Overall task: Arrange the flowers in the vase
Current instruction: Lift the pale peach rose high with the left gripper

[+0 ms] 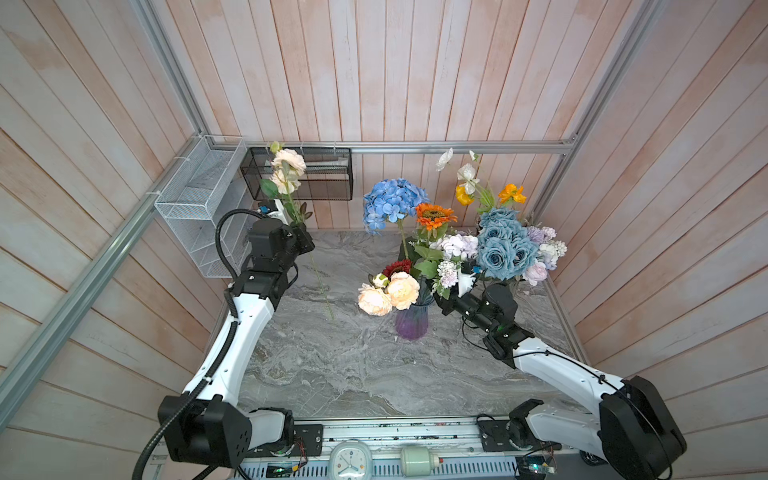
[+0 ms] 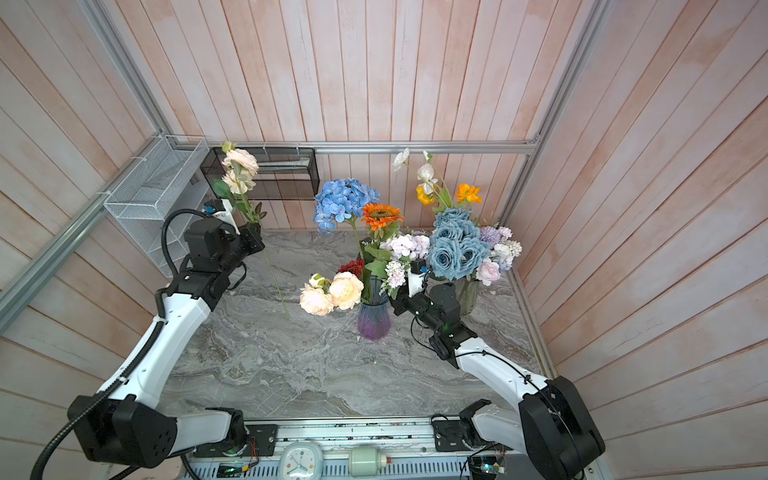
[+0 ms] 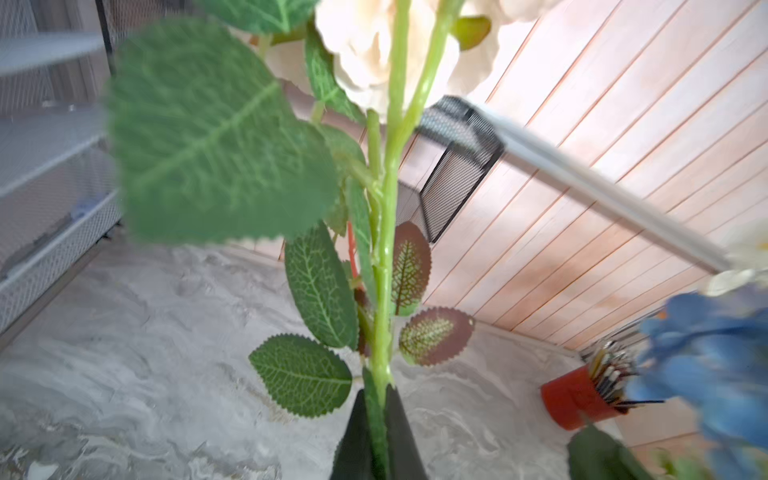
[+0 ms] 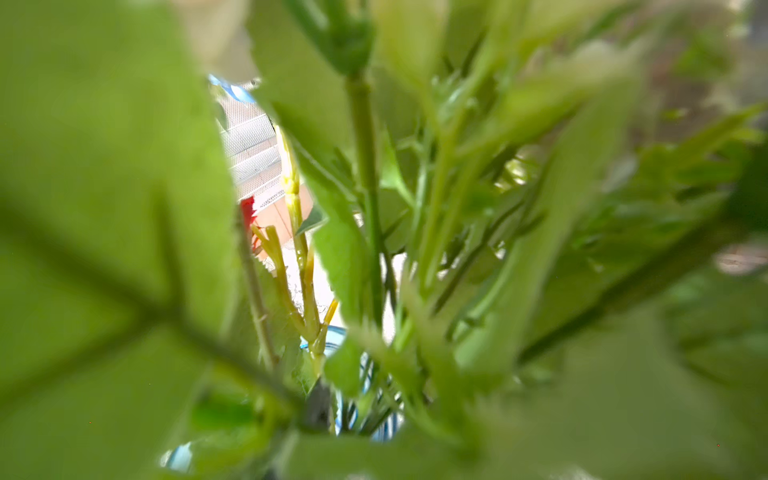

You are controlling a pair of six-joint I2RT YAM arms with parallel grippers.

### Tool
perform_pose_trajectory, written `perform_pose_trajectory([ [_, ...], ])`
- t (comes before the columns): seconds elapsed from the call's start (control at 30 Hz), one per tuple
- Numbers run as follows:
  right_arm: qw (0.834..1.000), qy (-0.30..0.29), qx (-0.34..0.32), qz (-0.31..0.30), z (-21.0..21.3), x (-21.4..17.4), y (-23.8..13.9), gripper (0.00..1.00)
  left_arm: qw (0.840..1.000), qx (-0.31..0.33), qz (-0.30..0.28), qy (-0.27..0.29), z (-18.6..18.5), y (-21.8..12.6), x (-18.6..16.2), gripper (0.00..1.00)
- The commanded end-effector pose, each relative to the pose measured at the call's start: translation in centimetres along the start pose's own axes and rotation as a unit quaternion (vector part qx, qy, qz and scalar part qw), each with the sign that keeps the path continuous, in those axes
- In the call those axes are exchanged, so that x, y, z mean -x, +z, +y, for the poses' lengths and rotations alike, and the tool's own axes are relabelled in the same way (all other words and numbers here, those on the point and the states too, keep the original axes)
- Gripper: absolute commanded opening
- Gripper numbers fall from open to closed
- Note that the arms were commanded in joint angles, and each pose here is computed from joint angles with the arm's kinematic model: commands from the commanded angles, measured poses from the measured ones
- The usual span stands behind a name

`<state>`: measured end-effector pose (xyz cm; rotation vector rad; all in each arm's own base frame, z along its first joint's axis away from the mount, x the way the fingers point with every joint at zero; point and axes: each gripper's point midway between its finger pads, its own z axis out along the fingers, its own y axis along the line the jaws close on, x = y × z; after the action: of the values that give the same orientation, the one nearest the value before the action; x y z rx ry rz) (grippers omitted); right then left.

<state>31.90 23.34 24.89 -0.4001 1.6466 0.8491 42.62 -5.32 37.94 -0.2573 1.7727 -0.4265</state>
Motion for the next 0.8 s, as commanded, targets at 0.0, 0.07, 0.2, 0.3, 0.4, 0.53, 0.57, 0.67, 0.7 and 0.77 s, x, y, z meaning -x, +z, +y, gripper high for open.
perform_pose_trajectory([
  [0.0,1.0,-0.009,-0.006,0.011,-0.4,-1.0,0.2,0.31,0.997,-0.054,-0.048,0.003,-3.3,-2.8,4.5,0.0],
  [0.07,1.0,-0.011,-0.005,0.011,-0.3,-0.9,0.3,0.31,0.995,-0.082,-0.065,0.004,-4.8,-4.3,6.2,0.0],
  [0.2,1.0,-0.017,-0.004,0.016,-0.3,-1.1,0.4,0.31,0.986,-0.13,-0.102,0.011,-7.8,-7.6,9.8,0.0],
  [0.3,1.0,-0.02,-0.007,0.021,-0.5,-1.4,0.5,0.31,0.978,-0.166,-0.128,0.016,-9.9,-10.3,12.4,0.0],
  [0.4,0.999,-0.024,-0.007,0.023,-0.5,-1.5,0.5,0.28,0.968,-0.205,-0.148,0.013,-11.9,-12.8,14.5,0.0],
  [0.53,0.999,-0.035,-0.007,0.021,-0.5,-1.4,0.5,0.23,0.948,-0.28,-0.154,-0.01,-14.7,-15.3,15.9,0.0],
  [0.57,0.999,-0.038,-0.006,0.022,-0.5,-1.4,0.5,0.22,0.943,-0.297,-0.149,-0.019,-15.2,-15.6,15.9,0.0],
  [0.67,0.998,-0.049,-0.01,0.029,-0.6,-1.4,0.6,0.19,0.927,-0.345,-0.139,-0.035,-17.2,-16.6,15.6,0.0],
  [0.7,0.998,-0.052,-0.012,0.03,-0.7,-1.4,0.6,0.19,0.925,-0.351,-0.141,-0.032,-17.8,-16.8,15.3,0.0],
  [0.77,0.998,-0.057,-0.014,0.031,-0.7,-1.4,0.5,0.17,0.918,-0.365,-0.156,-0.026,-18.8,-17.8,15.1,0.0],
])
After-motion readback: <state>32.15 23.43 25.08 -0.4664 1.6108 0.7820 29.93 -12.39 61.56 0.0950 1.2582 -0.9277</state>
